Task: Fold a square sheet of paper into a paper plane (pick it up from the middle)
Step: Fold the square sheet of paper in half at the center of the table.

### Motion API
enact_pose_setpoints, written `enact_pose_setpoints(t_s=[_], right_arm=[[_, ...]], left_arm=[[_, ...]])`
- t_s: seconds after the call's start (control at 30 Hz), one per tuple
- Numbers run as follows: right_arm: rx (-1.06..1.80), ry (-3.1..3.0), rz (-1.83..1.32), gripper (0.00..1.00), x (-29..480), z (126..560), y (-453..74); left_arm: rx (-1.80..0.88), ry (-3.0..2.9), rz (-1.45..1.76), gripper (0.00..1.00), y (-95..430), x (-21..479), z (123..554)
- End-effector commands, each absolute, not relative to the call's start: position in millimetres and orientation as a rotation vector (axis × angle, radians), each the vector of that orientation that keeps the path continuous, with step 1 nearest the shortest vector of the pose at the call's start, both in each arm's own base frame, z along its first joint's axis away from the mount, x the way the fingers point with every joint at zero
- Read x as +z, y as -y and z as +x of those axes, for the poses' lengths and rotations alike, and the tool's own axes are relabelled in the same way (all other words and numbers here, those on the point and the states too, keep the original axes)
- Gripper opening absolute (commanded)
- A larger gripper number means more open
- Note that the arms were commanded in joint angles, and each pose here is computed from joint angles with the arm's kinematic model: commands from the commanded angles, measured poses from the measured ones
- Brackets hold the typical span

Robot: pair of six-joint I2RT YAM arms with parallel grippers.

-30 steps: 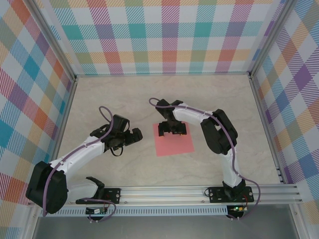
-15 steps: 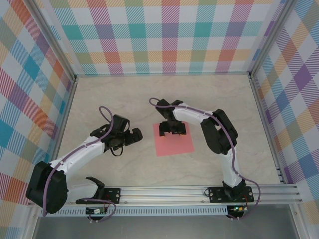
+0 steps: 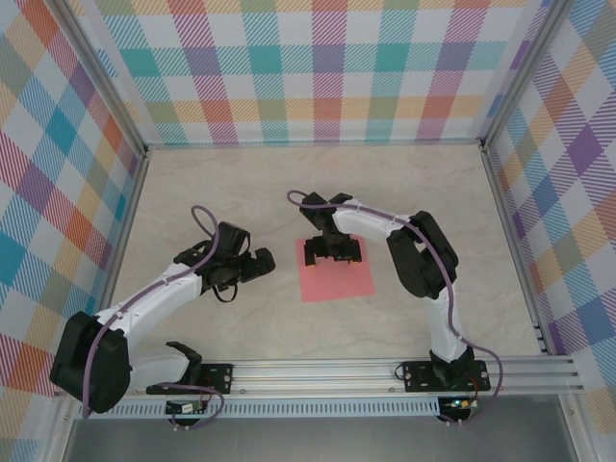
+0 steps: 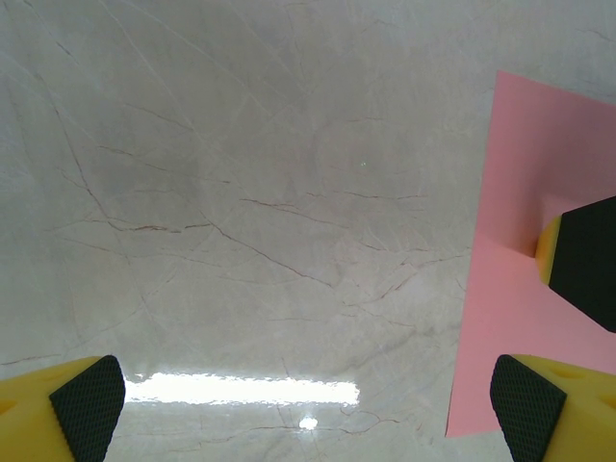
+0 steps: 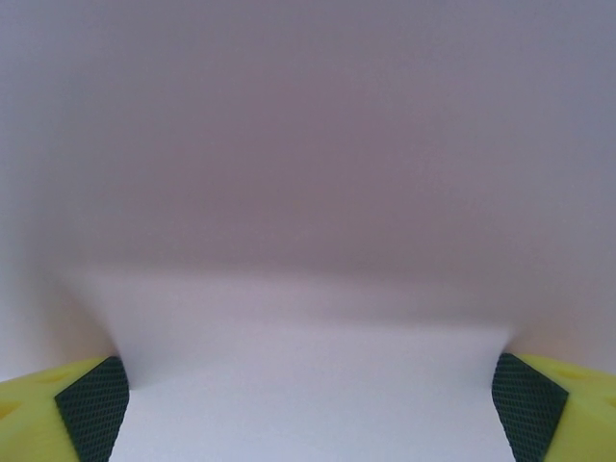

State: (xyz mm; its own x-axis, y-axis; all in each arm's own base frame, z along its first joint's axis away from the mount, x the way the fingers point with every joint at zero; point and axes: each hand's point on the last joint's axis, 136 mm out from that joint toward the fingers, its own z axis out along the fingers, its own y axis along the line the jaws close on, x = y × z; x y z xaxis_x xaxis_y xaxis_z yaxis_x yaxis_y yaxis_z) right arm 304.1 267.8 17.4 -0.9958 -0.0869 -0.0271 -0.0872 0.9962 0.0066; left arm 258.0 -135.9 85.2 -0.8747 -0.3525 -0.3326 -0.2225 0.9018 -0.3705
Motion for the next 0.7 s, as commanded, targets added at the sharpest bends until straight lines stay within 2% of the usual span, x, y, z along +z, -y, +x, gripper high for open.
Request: enact_pose_setpoints(t_s=[0.0, 0.3, 0.67], right_arm=[[0.033, -3.137, -0.135, 1.00, 19.9, 300.5, -272.7], [-0.170, -3.269, -0.084, 0.97, -33.6, 272.4, -250.5], [-0.067, -3.244, -0.096, 0.91, -22.8, 277.6, -263.0]], left_arm=[[-0.433, -2.687, -0.433, 1.00, 128.7, 81.3, 253.2], [-0.429, -2.694, -0.428, 1.00, 128.8, 80.0, 252.7], [-0.427, -2.702, -0.422, 1.00, 129.1, 79.0, 252.4]])
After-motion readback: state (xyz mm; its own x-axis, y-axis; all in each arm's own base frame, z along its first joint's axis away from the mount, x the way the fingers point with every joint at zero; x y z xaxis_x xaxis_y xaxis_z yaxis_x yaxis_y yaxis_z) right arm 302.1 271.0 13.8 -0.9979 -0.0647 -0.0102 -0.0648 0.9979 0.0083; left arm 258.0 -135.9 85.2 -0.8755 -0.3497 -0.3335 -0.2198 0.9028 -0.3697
